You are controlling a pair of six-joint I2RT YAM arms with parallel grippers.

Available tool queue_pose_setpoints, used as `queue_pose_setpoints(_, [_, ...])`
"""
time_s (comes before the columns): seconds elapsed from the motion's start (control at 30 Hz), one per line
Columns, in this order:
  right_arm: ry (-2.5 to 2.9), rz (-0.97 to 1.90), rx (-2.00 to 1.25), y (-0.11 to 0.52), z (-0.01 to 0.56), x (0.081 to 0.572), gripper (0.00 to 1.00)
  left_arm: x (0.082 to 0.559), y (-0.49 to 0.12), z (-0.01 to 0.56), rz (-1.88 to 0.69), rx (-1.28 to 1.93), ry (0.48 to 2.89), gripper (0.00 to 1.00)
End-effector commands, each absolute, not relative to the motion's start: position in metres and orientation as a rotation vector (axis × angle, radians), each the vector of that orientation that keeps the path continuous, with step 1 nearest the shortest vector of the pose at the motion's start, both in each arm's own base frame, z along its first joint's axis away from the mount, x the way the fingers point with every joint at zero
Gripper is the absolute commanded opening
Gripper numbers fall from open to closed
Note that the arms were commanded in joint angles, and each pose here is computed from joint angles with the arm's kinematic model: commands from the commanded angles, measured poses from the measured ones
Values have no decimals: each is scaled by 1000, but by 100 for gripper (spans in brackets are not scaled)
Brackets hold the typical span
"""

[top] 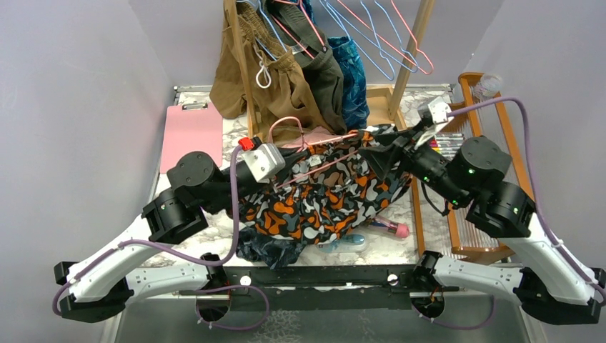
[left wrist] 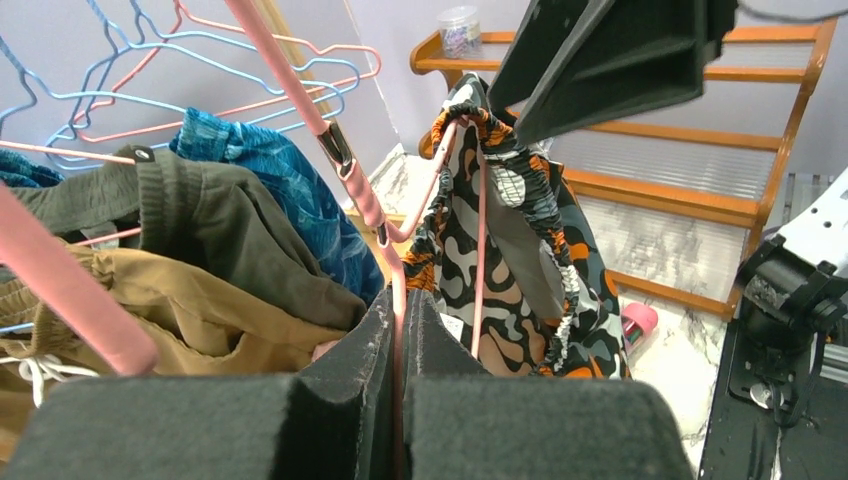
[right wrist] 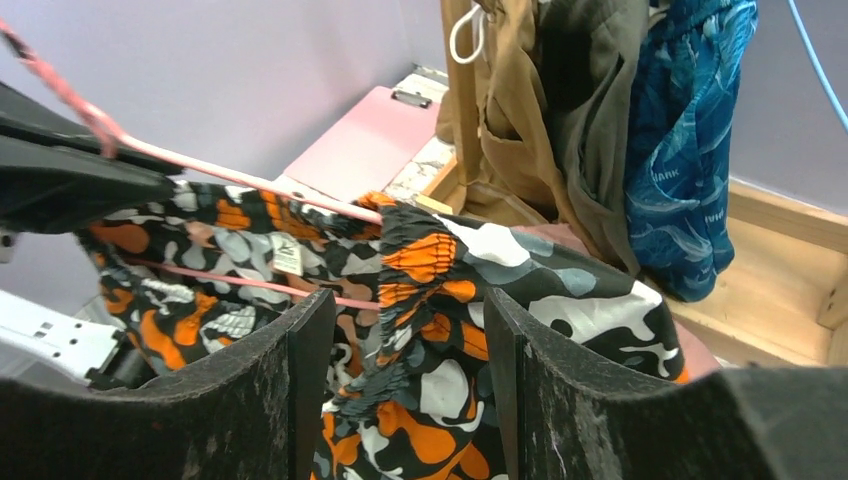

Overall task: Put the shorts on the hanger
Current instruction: Hang the shorts on the hanger.

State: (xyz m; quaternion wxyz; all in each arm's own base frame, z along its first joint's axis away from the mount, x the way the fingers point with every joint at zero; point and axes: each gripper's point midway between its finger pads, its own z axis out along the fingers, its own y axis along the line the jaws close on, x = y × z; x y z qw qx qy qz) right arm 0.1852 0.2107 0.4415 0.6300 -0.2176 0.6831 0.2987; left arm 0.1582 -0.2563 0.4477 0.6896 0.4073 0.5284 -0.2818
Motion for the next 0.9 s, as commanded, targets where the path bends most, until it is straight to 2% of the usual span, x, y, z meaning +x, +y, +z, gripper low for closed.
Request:
queue_pose_setpoints(0.0, [1595, 639, -441, 209, 442, 196, 57, 149, -247, 502, -672, 837, 1059, 0])
queue_pose_setpoints(0.07, [1589, 656, -453, 212, 446, 195, 53, 147, -244, 516, -676, 828, 1030, 0])
queue_pose_setpoints(0.17, [1585, 673, -461, 215, 451, 193, 41, 144, -242, 530, -679, 819, 1001, 0])
queue_pose_setpoints(0.3, [1555, 715, -457, 216, 468, 188, 10, 140, -243, 548, -697, 821, 962, 0])
queue_pose_setpoints(0.37, [1518, 754, -447, 215, 487, 183, 1, 136, -245, 558, -713, 827, 936, 0])
queue_pose_setpoints(0.63, [1407, 954, -350, 213, 575, 163, 1, 126, -274, 578, -815, 905, 895, 0])
queue_pose_setpoints(0.73, [1453, 984, -306, 217, 572, 166, 1, 131, -285, 558, -825, 938, 937, 0])
queue_pose_setpoints(0.87, [1589, 961, -347, 230, 534, 169, 1, 140, -292, 527, -807, 945, 1007, 0])
